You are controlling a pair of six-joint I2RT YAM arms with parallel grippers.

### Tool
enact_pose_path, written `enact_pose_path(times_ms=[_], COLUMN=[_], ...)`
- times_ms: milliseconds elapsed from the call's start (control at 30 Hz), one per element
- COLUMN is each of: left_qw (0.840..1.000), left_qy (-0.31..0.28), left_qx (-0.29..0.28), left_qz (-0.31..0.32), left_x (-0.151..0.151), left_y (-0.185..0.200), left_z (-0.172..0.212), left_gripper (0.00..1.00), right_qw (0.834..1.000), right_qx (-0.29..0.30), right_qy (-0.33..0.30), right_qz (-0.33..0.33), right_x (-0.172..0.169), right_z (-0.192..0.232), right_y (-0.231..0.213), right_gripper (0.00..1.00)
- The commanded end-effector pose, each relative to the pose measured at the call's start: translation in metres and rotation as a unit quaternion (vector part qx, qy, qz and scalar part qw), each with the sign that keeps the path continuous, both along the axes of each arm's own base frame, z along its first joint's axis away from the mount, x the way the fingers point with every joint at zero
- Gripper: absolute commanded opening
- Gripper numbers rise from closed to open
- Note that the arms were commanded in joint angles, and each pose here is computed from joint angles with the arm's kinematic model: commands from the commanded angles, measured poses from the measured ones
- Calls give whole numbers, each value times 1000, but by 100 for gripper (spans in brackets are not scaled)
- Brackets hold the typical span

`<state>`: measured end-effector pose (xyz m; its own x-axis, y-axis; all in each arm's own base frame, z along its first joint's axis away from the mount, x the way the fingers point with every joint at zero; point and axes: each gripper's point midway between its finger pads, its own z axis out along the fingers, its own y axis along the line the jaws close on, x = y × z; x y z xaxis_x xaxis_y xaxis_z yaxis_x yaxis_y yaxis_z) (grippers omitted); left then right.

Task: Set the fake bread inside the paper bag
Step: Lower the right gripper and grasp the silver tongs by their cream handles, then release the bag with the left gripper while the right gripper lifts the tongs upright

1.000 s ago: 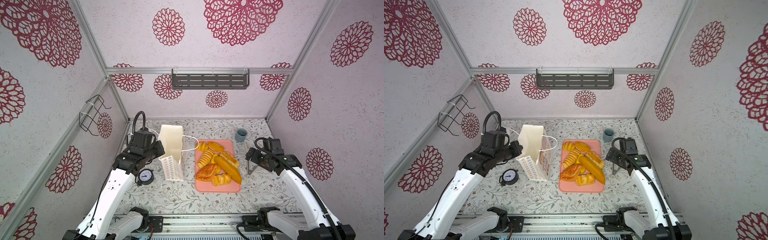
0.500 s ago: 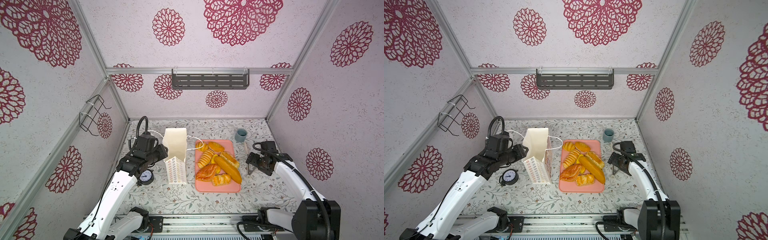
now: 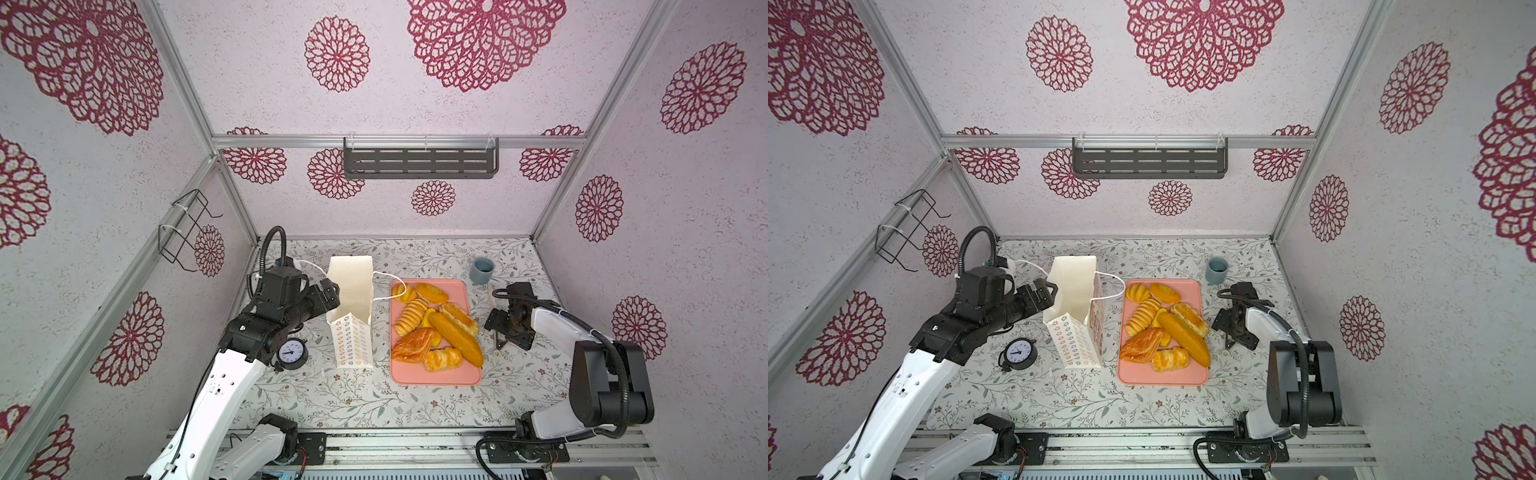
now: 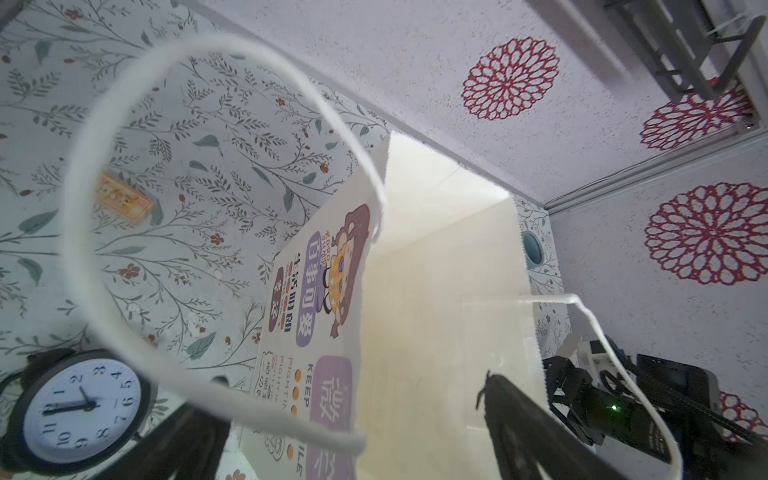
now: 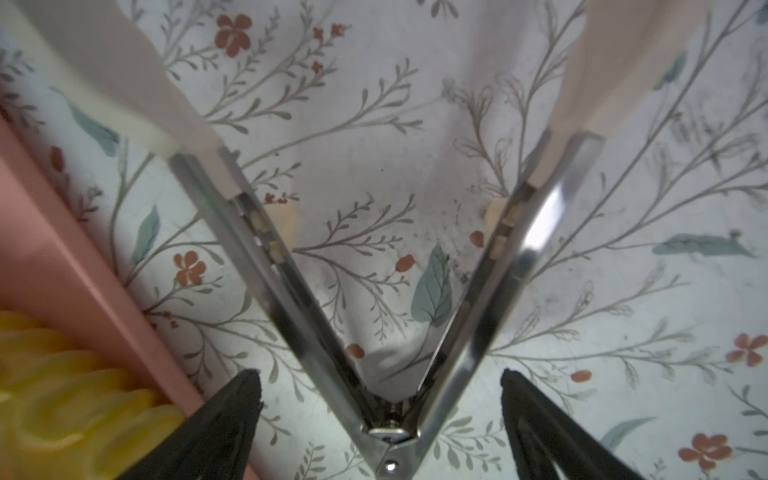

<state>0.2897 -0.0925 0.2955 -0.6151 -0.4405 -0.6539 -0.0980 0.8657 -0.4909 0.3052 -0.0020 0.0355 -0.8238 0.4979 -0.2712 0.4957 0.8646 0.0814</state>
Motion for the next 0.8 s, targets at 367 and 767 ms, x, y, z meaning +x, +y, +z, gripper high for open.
enact_pose_path(times_ms=[367, 767], left_qw=[998, 996], left_qy=[-57, -66], left_qx=[24, 64], left_qz=[2, -12], left_x=[-20, -20], left_y=[15, 18], left_z=[64, 103], left_gripper=[97, 97], right_qw=[999, 997], right_qx=[-36, -45], right_qy=[-14, -51], right_qz=[-20, -19], right_x=[18, 10], right_z=[-14, 6], right_y=[-16, -29], right_gripper=[80, 41])
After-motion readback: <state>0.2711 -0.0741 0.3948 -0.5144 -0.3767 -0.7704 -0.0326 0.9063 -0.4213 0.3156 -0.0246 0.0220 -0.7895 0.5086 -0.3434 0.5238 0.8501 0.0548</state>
